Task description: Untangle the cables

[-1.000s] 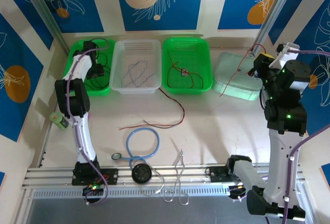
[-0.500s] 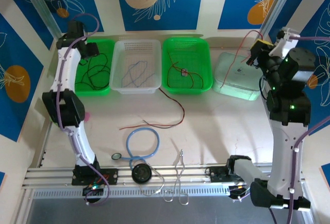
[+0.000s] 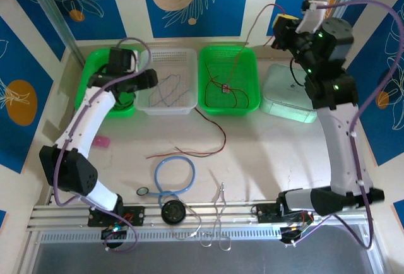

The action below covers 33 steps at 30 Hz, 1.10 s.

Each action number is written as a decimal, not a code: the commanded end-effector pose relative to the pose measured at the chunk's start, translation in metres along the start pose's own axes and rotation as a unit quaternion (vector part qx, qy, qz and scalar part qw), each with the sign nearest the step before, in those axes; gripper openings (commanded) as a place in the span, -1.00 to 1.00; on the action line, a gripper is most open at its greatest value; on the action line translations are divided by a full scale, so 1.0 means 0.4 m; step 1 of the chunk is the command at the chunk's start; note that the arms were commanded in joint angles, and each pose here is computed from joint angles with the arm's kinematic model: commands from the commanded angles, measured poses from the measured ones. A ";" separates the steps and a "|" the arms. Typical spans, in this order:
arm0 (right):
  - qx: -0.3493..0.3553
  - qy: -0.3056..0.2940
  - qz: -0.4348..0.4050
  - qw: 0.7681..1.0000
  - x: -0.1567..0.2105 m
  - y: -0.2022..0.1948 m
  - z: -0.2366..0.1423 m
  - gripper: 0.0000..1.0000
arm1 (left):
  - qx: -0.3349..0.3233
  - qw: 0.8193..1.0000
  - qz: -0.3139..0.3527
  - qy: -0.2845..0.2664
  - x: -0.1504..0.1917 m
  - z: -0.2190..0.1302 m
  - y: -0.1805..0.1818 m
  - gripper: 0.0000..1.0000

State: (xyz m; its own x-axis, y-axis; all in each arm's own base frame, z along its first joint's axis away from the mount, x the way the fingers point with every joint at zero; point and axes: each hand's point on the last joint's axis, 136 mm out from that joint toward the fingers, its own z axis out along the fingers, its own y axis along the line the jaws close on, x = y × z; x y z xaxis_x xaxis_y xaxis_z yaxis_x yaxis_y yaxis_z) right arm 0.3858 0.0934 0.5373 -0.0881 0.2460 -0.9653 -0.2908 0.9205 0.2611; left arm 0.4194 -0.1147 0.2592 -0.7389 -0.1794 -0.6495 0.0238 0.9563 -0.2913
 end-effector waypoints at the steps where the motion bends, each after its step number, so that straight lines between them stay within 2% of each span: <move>1: 0.012 0.031 0.019 0.999 0.056 -0.014 0.078 -1.00 | 0.032 0.999 -0.032 -0.003 0.047 -0.003 -0.053 0.51; 4: 0.033 0.097 0.024 0.994 0.208 -0.042 0.172 -1.00 | 0.039 0.999 -0.025 0.016 0.110 0.005 -0.080 0.52; 9: 0.097 0.227 0.028 0.969 0.541 -0.134 0.294 -1.00 | 0.040 0.997 -0.045 0.041 0.180 0.005 -0.082 0.53; 15: 0.106 0.361 0.030 0.926 0.807 -0.169 0.363 -1.00 | 0.036 0.997 -0.043 0.054 0.226 -0.014 -0.081 0.54; 27: 0.125 0.510 0.021 0.851 1.127 -0.213 0.388 -1.00 | 0.028 0.996 -0.046 0.073 0.290 -0.029 -0.072 0.56; 33: 0.143 0.544 0.022 0.826 1.195 -0.241 0.372 -1.00 | 0.021 0.996 -0.042 0.075 0.300 -0.039 -0.065 0.57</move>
State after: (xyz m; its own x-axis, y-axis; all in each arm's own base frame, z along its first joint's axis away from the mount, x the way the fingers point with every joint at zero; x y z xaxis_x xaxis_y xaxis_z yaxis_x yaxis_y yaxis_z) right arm 0.5223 0.1670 0.0553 -0.9213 0.0148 -0.3887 -0.0430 0.9893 0.1397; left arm 0.3289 -0.1608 0.1974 -0.8316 -0.2153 -0.5119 -0.0057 0.9250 -0.3798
